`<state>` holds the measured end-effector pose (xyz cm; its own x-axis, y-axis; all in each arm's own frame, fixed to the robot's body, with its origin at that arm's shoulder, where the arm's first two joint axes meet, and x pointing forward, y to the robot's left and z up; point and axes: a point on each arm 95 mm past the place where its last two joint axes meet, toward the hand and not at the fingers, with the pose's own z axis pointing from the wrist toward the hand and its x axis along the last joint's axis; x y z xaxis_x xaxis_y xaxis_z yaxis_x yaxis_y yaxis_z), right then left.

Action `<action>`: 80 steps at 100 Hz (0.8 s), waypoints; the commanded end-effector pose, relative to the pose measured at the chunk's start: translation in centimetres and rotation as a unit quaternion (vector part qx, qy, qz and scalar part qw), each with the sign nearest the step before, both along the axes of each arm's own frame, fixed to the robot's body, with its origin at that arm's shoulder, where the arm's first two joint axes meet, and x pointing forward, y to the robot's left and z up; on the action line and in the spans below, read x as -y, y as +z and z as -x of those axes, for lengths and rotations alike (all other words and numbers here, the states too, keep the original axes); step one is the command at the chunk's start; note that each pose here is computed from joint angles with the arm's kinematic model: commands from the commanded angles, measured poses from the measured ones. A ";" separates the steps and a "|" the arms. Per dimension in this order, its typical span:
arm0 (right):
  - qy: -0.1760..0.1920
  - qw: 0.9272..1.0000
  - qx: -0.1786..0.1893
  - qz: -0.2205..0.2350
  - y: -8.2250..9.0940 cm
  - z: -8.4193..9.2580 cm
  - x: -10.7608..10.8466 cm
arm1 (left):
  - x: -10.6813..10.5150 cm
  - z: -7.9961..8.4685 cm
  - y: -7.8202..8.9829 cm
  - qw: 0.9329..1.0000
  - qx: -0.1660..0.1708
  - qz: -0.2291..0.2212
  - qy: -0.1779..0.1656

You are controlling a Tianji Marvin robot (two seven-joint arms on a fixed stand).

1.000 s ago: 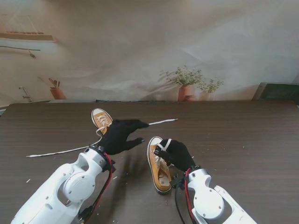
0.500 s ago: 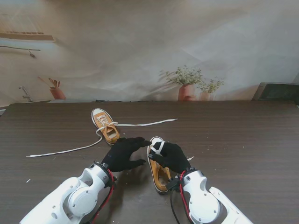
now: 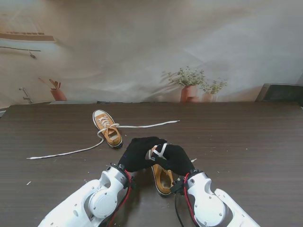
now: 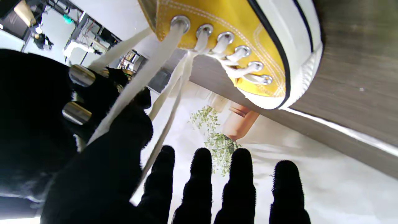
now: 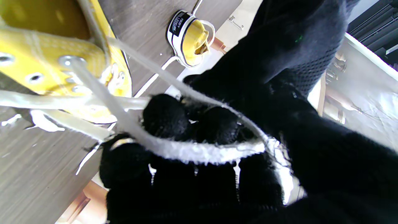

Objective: Tie the shoelaces into a bow on the shoes

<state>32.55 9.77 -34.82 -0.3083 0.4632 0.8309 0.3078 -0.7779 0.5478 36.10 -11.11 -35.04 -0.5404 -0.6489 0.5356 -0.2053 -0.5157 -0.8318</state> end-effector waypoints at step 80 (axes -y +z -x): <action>-0.018 0.998 0.054 0.022 0.4 -1.3 0.1 | -4.1 0.0 4.6 0.995 0.080 0.013 0.063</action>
<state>33.45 9.40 -34.56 -0.3740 0.5271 0.7630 0.2136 -0.7517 0.6240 36.35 -7.28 -30.82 -0.5257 -0.7031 0.4788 -0.0073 -0.5591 -0.8290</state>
